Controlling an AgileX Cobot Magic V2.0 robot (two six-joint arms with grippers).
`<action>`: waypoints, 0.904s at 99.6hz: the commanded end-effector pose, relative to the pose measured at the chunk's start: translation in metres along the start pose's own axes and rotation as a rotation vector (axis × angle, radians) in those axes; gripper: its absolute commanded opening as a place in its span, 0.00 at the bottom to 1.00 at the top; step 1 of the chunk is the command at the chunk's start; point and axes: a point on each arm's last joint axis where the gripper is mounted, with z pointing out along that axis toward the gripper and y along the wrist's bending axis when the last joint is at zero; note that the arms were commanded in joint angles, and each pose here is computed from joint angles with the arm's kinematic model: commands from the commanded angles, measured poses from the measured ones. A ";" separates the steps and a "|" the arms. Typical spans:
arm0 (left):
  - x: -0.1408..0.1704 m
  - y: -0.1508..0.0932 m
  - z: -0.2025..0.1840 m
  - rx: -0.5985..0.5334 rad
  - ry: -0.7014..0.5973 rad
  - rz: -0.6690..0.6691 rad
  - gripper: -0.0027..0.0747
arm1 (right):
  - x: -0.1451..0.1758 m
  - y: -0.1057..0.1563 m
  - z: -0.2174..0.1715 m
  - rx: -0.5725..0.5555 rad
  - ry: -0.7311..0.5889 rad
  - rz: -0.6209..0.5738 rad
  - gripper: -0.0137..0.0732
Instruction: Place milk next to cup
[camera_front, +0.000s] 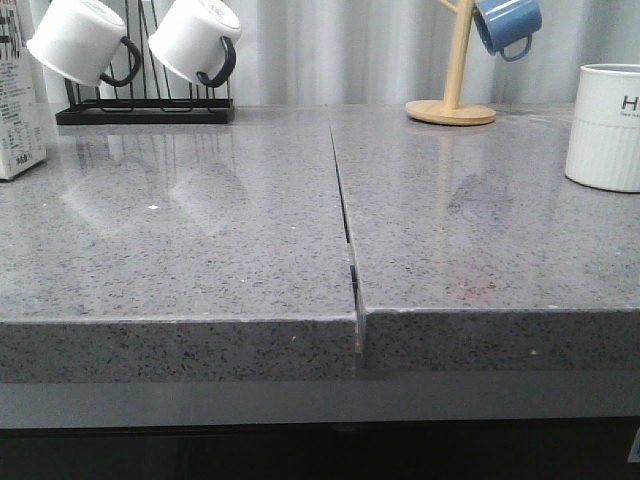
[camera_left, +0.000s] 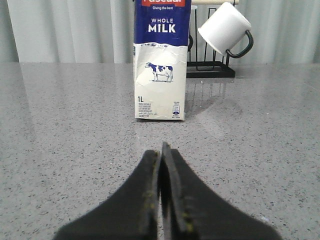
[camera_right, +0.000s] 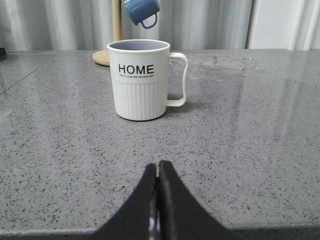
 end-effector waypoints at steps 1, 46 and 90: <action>0.005 0.000 -0.001 0.001 -0.069 -0.016 0.01 | -0.016 0.001 -0.003 0.000 -0.111 -0.019 0.08; 0.005 0.000 -0.001 0.001 -0.069 -0.016 0.01 | -0.056 0.001 0.009 0.018 0.052 -0.059 0.08; 0.005 0.000 -0.001 0.001 -0.069 -0.016 0.01 | -0.086 0.003 0.064 0.020 0.240 -0.056 0.08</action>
